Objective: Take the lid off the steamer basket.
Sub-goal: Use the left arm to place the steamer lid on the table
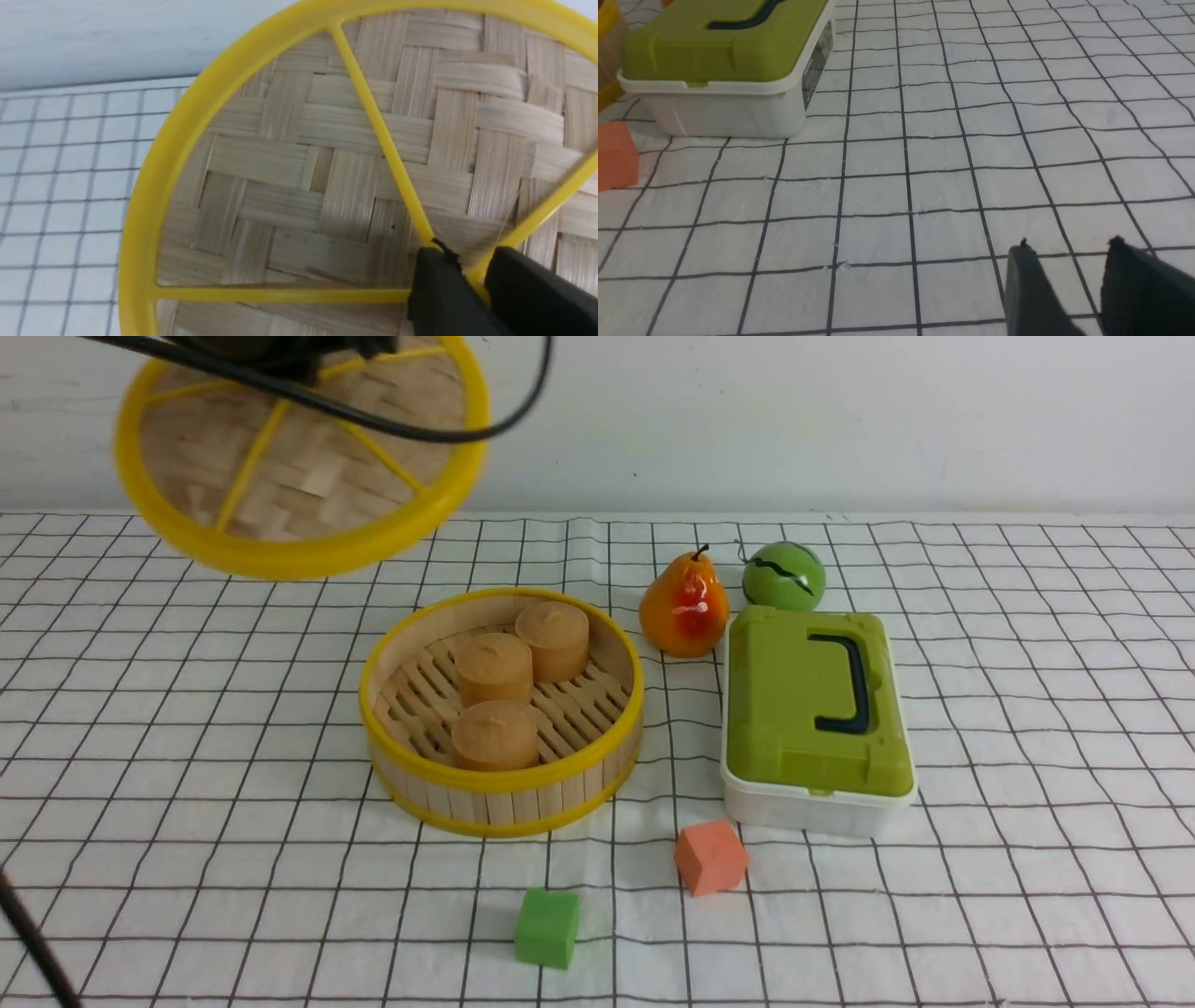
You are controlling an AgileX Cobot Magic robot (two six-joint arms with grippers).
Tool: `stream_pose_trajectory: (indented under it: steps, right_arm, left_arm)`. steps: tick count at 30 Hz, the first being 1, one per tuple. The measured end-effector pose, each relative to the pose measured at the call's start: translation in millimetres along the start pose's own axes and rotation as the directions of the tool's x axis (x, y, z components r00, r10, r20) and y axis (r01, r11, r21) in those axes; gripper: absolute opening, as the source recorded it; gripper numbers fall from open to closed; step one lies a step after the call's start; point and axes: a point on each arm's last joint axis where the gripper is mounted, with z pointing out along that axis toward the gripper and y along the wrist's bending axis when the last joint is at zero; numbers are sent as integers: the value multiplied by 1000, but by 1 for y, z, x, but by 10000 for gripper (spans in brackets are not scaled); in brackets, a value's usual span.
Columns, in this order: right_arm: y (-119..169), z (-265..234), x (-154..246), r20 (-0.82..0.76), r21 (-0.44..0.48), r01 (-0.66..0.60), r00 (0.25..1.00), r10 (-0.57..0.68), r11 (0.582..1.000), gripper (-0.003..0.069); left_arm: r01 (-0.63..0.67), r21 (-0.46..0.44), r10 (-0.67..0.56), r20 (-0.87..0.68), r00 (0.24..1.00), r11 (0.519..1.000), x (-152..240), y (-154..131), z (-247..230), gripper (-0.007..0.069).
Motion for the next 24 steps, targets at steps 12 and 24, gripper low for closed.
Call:
stream_pose_trajectory:
  steps: [12, 24]
  right_arm:
    - [0, 0, 0, 0, 0, 0, 1000, 0, 1000, 240]
    - [0, 0, 0, 0, 0, 0, 1000, 0, 1000, 240]
  left_arm:
    - [164, -176, -205, -252, 946, 971, 120, 82, 118, 108]
    - [243, -168, -288, -347, 892, 955, 157, 78, 163, 114]
